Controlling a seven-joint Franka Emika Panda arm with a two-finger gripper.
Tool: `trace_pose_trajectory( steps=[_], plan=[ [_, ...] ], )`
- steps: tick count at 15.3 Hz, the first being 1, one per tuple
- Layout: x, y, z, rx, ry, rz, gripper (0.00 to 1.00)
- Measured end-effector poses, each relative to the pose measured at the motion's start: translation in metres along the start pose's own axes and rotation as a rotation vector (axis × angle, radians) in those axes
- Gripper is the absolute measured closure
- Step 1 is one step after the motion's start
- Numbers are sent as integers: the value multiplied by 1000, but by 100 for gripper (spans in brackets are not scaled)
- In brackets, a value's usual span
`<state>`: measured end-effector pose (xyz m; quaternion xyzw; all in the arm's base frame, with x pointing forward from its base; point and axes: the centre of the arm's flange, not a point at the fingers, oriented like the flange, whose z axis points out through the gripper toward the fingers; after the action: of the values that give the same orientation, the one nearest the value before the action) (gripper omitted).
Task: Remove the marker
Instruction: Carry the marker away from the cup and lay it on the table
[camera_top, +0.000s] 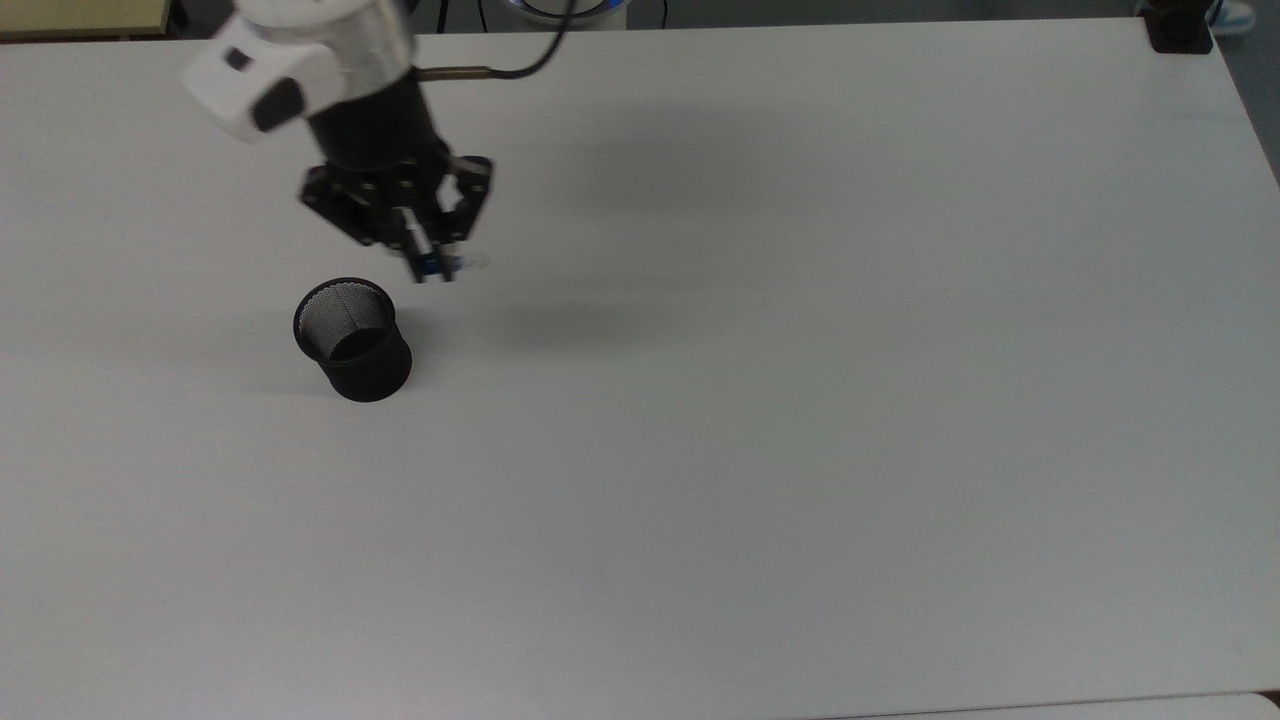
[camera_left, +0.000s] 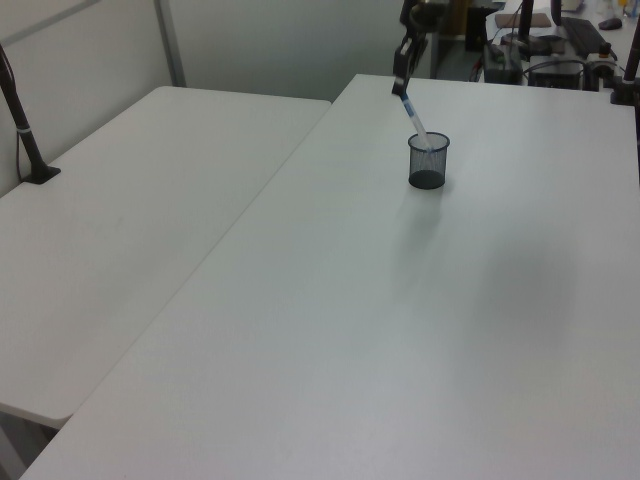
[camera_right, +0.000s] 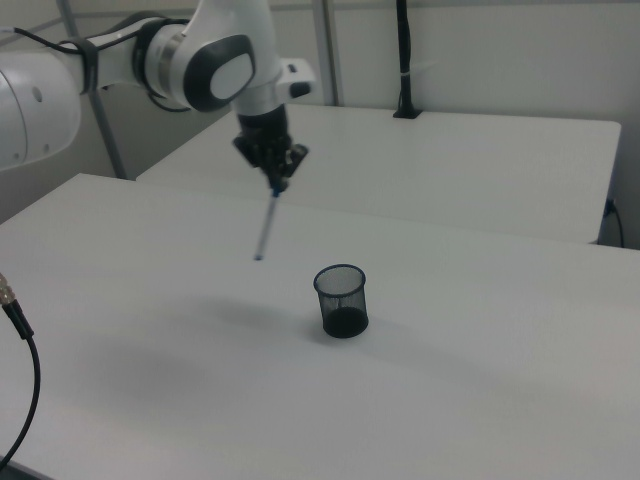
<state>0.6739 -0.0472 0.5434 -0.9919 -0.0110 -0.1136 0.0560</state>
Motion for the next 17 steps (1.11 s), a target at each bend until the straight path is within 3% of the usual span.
trace_pose_trajectory(
  steps=[3, 7, 12, 15, 17],
  plan=[
    [-12, -58, 30, 43, -133, 11, 83],
    [-25, -124, 97, 40, -264, 0, 83],
    [-37, -144, 176, 18, -381, -17, 83],
    [-41, -145, 196, 12, -410, -18, 79],
    [-42, -145, 199, 7, -415, -21, 62]
  ],
)
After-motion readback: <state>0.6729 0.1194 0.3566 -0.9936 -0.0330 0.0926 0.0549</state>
